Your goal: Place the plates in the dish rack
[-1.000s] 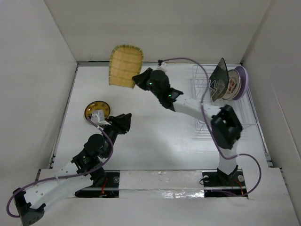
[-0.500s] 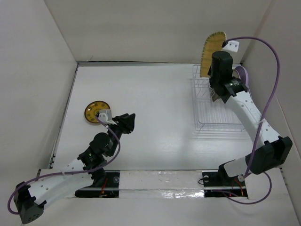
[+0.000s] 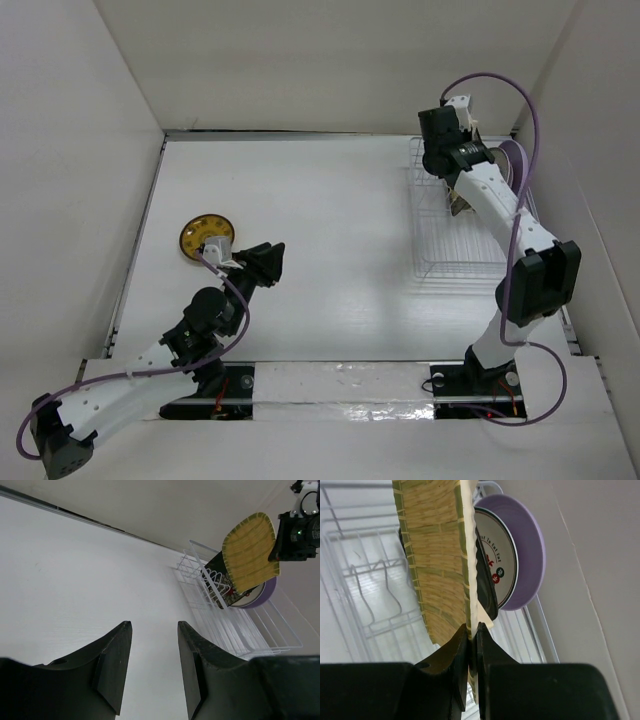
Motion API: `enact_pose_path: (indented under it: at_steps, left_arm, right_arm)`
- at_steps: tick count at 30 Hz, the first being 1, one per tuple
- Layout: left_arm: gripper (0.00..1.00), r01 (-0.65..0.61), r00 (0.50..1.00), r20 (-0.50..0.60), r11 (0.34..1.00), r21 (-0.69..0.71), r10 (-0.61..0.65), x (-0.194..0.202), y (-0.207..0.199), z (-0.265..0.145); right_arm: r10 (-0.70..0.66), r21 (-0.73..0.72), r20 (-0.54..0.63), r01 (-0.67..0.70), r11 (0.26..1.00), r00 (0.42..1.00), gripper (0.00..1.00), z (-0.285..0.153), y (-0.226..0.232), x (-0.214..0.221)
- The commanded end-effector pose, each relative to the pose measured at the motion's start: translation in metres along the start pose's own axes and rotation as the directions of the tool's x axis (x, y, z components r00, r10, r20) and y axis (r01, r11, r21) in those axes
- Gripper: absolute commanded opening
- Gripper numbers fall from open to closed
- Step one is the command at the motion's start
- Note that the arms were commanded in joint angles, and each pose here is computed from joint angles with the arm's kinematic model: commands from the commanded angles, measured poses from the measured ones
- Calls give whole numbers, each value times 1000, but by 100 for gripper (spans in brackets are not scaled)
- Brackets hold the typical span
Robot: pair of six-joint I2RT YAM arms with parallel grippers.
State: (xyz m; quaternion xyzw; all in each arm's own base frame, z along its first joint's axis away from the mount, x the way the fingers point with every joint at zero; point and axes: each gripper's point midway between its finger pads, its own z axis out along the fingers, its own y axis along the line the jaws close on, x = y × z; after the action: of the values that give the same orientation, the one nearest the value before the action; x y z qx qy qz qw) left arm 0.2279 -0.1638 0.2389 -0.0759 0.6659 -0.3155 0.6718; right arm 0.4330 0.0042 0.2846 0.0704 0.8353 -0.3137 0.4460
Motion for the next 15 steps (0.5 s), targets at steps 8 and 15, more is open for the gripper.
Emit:
enact_pose_path:
  at_steps: [8,15]
  left_arm:
    - [39,8,1000,19,1000,16,-8,-3,-3,0]
    - [39,4,1000,15,1000,9,-4,-1,-2,1]
  right_arm:
    - [-5,86,-16,7,996,1000,0,19,-7,-4]
    - [-7,33,-34,8,999,999,0,31,16,8]
